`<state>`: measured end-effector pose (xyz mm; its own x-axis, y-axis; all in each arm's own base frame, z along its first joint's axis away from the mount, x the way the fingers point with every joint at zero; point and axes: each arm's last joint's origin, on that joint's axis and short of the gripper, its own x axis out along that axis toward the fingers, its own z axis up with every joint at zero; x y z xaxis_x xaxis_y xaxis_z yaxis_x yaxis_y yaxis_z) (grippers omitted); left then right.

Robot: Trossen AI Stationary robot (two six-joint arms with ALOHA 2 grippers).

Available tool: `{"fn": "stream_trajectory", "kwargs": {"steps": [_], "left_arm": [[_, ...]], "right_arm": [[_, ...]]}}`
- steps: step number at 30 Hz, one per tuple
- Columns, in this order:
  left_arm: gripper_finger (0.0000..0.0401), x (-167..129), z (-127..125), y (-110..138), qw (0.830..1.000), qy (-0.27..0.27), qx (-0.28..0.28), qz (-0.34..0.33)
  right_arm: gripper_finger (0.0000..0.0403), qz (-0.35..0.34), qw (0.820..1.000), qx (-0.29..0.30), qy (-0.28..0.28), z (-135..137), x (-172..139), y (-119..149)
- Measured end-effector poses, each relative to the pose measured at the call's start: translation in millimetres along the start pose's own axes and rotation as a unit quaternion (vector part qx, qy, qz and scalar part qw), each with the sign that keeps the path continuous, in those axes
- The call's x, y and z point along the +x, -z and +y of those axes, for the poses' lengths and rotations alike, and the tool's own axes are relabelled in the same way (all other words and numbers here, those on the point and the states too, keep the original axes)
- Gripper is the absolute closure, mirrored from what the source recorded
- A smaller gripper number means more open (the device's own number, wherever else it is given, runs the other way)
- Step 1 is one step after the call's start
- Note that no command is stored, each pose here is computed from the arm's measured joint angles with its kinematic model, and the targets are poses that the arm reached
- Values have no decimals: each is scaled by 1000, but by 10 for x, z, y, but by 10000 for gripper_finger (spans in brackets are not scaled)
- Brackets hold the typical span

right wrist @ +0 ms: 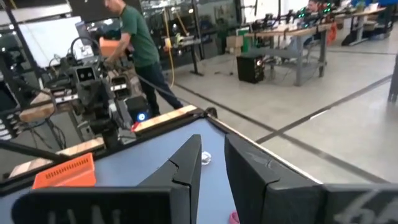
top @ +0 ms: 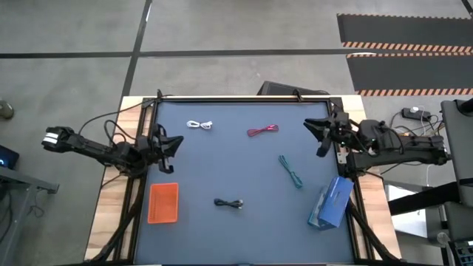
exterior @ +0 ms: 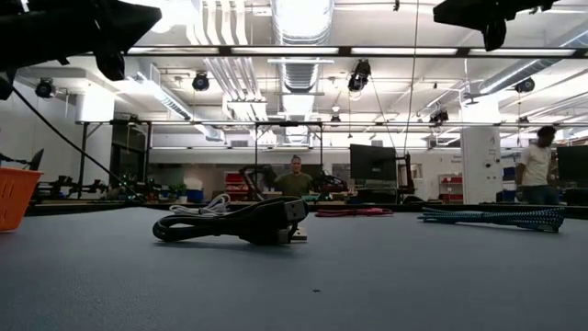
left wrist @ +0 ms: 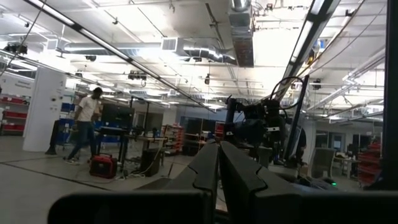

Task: Pick and place USB-C Cables
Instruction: Put the red charger cable into the orange bin

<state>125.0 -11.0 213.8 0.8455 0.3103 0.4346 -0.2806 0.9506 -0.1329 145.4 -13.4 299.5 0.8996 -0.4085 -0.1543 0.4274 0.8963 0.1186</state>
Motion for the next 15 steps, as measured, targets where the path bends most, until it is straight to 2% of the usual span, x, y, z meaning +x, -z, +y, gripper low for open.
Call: {"fn": "stream_trajectory", "kwargs": {"steps": [15], "left_arm": [[399,3,0,-4,1000,0,0,-1]], "right_arm": [[342,62,998,-2,-32,177,331,-29]]}}
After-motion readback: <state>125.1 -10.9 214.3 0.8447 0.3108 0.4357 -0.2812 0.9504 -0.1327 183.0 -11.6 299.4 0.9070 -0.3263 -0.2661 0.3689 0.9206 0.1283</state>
